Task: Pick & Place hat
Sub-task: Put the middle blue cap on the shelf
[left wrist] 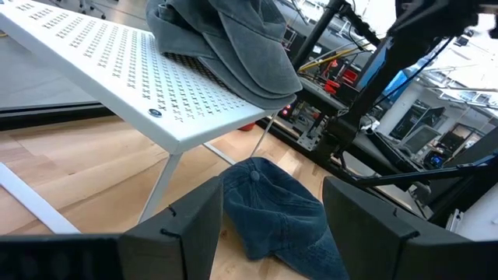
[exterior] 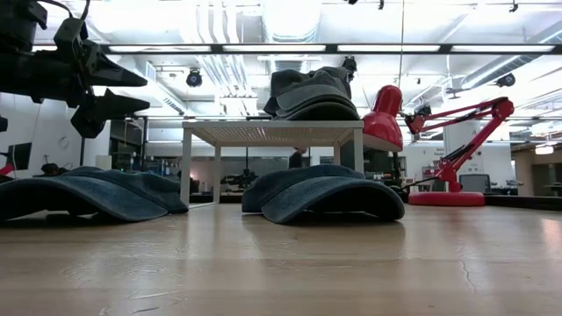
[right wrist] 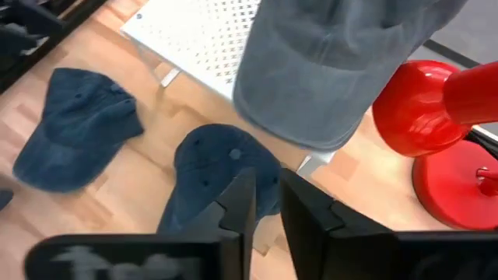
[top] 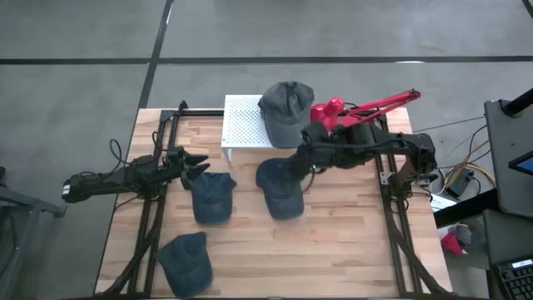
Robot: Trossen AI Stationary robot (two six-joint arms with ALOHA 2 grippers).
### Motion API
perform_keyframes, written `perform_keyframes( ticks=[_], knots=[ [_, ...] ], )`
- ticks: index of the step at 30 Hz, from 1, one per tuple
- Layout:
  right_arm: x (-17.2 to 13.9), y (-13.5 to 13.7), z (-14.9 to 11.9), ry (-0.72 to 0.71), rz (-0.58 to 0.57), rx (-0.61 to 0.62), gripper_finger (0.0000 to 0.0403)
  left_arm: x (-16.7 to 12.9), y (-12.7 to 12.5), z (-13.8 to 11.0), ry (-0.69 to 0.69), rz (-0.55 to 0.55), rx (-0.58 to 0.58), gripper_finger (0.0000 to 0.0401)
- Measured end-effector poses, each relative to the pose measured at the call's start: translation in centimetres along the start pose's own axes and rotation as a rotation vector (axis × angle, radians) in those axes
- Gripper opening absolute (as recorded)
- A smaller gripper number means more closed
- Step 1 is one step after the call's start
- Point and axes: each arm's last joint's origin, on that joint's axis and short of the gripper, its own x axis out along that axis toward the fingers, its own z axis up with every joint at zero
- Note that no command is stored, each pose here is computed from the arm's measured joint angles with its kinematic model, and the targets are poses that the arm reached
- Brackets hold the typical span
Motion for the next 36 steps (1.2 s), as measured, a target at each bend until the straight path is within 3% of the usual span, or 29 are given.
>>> perform_keyframes(
  ticks=[5,9,15,25,30,36],
  knots=[
    [-1.9,0.3,-2.3,-0.038,0.027,-0.064,0.0014,0.0,0.0,0.0,0.000,0.000,0.000,0.0223],
    [-3.3,0.0,-4.3,-0.074,0.044,-0.164,0.0009,0.0,0.0,0.0,0.000,0.000,0.000,0.0223],
    [-5.1,-1.4,-7.2,-0.031,0.115,-0.459,0.0008,0.0,0.0,0.0,0.000,0.000,0.000,0.0223],
    [-5.4,-5.5,-11.5,-0.036,0.176,-0.436,0.0008,0.0,0.0,0.0,0.000,0.000,0.000,0.0223],
    [-4.8,-7.0,-13.5,-0.091,0.341,-0.454,0.0008,0.0,0.0,0.0,0.000,0.000,0.000,0.0223],
    [-3.6,-7.0,-15.4,-0.161,0.667,-0.543,0.0008,0.0,0.0,0.0,0.000,0.000,0.000,0.0223]
  ],
)
